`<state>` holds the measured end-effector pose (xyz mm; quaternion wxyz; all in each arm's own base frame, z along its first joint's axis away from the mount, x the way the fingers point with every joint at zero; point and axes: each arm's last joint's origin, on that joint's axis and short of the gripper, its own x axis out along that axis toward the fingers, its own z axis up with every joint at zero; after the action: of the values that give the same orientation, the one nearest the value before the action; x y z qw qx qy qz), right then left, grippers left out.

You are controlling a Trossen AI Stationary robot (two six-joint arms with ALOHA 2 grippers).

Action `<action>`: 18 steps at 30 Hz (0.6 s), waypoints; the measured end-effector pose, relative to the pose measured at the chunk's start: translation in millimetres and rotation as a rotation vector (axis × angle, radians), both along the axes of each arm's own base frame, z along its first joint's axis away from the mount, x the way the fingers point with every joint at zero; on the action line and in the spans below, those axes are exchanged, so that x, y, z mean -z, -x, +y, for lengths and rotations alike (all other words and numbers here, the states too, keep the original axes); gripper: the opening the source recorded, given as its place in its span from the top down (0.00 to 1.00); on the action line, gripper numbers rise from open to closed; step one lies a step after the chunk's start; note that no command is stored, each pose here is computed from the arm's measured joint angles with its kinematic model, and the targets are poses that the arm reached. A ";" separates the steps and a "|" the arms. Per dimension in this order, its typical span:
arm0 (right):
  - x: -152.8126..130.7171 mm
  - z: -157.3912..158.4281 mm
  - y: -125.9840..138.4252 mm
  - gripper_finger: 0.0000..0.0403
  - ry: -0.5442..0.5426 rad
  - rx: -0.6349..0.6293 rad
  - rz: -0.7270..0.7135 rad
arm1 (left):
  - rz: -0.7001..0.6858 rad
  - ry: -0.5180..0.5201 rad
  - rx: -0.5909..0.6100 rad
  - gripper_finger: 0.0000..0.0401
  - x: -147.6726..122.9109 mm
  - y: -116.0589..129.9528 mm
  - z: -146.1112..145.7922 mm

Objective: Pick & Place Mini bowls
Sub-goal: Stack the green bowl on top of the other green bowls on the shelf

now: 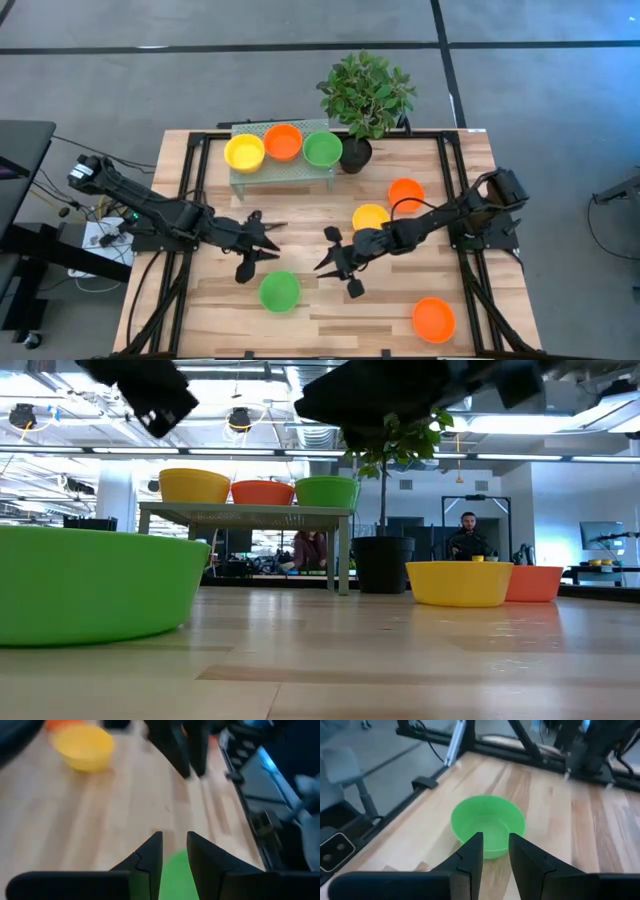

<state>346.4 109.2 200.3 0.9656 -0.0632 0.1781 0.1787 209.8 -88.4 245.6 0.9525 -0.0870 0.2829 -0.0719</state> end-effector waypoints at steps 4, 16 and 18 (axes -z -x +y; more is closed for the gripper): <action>-9.2 5.5 -4.1 0.78 0.023 0.015 0.034 | 0.122 0.052 0.028 0.75 21.3 -10.4 -8.6; -9.5 16.1 0.3 0.72 0.045 -0.009 0.065 | 0.376 0.073 -0.066 0.63 75.5 -29.2 -17.3; -9.7 16.1 0.2 0.67 0.045 -0.009 0.063 | 0.387 0.068 -0.067 0.63 77.8 -29.6 -17.5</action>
<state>346.2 125.4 209.9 0.9569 -0.0801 0.2123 0.1810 239.4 -105.9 167.8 0.8788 -0.1408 0.4549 -0.0314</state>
